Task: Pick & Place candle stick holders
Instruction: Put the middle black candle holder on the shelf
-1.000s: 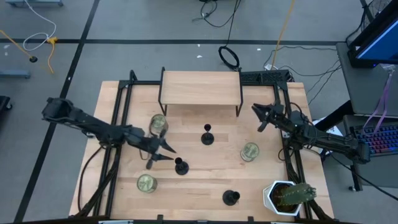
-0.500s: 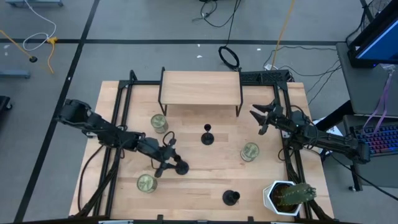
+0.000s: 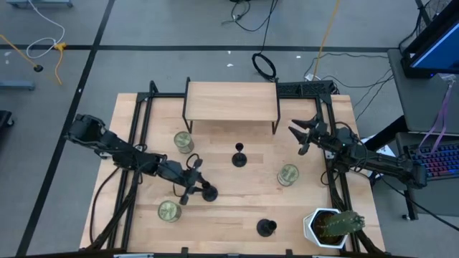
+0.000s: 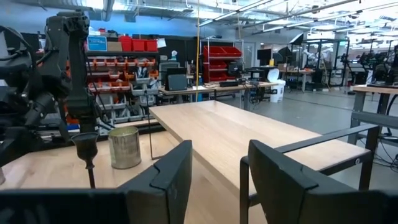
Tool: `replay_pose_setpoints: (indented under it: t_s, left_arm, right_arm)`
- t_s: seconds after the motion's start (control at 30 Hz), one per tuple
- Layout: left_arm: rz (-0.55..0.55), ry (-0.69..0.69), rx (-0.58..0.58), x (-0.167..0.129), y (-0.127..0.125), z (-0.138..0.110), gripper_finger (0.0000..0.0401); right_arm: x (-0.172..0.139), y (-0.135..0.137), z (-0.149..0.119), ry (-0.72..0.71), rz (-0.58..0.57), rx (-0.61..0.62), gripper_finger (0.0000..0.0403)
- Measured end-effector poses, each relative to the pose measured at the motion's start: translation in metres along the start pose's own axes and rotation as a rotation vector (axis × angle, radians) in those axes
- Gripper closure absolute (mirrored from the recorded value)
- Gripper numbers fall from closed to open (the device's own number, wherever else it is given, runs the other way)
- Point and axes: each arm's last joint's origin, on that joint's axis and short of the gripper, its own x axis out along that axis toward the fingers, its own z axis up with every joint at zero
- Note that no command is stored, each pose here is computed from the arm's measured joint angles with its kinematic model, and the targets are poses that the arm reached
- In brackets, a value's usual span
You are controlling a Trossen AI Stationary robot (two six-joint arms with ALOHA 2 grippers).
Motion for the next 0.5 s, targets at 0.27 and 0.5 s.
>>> replay_pose_setpoints:
  t_s: [0.27,0.5]
  left_arm:
    - [0.031,-0.172,-0.014,0.002,0.001,0.033,0.0376]
    - [0.281,-0.226,0.027,0.002,0.028,0.106,0.0387]
  right_arm:
    - [0.000,0.000,0.003,-0.027,0.000,0.002,0.0252]
    - [0.000,0.000,0.003,-0.029,0.000,0.002,0.0253]
